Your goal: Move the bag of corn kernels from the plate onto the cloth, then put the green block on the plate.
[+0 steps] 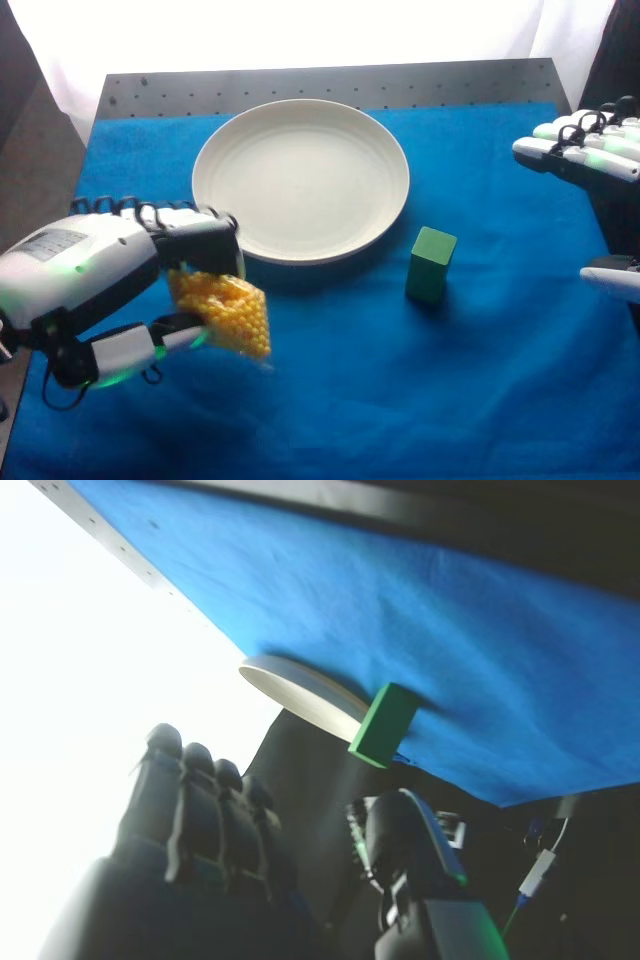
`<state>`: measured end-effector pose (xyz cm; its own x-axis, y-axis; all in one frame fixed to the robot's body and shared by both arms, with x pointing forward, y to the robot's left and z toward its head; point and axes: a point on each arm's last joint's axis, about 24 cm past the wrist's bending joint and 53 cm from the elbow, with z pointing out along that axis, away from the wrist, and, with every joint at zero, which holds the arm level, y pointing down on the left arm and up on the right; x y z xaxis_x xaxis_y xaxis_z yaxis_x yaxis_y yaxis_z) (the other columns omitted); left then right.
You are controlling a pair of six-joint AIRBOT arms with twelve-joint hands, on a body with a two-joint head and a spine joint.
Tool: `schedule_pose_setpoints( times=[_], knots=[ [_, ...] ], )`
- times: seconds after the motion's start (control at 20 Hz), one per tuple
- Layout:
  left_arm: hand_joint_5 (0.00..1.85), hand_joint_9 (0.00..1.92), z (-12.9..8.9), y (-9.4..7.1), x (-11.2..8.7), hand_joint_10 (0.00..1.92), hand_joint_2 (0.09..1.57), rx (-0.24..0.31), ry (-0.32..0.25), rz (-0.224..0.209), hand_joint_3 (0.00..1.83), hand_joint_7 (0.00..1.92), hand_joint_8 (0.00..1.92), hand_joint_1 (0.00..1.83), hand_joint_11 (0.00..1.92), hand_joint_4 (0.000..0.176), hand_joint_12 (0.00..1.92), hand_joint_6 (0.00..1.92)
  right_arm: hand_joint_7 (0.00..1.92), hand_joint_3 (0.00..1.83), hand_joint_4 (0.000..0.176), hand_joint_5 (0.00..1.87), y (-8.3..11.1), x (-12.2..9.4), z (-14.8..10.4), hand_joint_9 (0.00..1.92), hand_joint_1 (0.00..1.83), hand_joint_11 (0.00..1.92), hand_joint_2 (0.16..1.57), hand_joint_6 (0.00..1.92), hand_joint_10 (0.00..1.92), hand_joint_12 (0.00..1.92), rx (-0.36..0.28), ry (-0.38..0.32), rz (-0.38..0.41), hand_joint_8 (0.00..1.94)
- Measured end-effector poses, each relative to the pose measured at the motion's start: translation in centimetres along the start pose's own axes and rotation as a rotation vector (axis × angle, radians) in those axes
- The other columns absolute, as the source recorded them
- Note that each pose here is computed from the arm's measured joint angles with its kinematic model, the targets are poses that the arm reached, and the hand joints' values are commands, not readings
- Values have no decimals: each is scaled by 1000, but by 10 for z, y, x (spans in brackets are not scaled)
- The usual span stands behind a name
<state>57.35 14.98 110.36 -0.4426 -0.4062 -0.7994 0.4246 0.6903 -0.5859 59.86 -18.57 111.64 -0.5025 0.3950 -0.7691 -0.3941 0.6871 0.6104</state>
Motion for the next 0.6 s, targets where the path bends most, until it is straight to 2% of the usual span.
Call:
schedule_pose_setpoints(
  times=[0.05,0.1,0.15,0.3,0.35,0.4,0.45,0.5,0.55,0.6],
  knots=[
    [20,18,0,1,0,51,1128,-4,-2,-2,0,20,31,465,3,161,176,54,0,0,40,0,0,0,0,0,746,0,1302,0,0,0,-1,0,1,0],
    [3,3,0,0,-3,9,1027,-1,-14,-6,0,3,5,393,0,173,34,10,0,0,64,0,1,1,0,0,725,0,1297,0,0,0,-1,1,2,0],
    [0,0,0,-3,-7,0,988,13,-29,-3,0,0,0,307,0,176,0,0,0,0,0,0,2,1,0,0,691,10,1301,0,0,5,-6,3,5,0],
    [0,0,-1,-3,-13,0,1004,18,-56,-7,0,0,0,239,0,176,0,0,0,0,0,0,7,5,0,0,716,0,1287,0,0,0,-40,32,22,0],
    [0,0,-2,1,-19,0,1046,5,-80,-15,13,0,0,274,0,169,0,0,0,0,0,0,9,4,3,0,639,20,1275,0,0,14,-71,42,38,0],
    [0,0,-3,6,-25,0,1091,-5,-103,-19,9,0,0,281,0,167,0,0,0,0,0,0,10,4,8,0,653,3,1274,0,0,2,-86,41,56,0],
    [0,0,-5,10,-34,0,1126,-20,-140,-35,19,0,0,294,0,127,0,0,0,0,13,0,13,4,15,0,640,9,1283,0,0,4,-102,39,72,0],
    [0,0,-6,14,-43,0,1157,-32,-177,-47,24,0,0,342,0,151,0,0,0,0,34,0,20,5,21,7,651,31,1282,0,3,16,-126,40,67,0],
    [0,0,-10,17,-51,0,1174,-37,-215,-51,22,0,0,371,0,149,0,0,0,4,32,0,30,11,31,50,659,5,1273,0,11,422,-153,62,42,0],
    [0,0,-14,20,-55,0,1183,-41,-237,-52,19,0,0,352,0,150,0,0,31,0,0,0,39,16,42,111,774,0,1233,0,30,731,-177,76,23,5]
  ],
)
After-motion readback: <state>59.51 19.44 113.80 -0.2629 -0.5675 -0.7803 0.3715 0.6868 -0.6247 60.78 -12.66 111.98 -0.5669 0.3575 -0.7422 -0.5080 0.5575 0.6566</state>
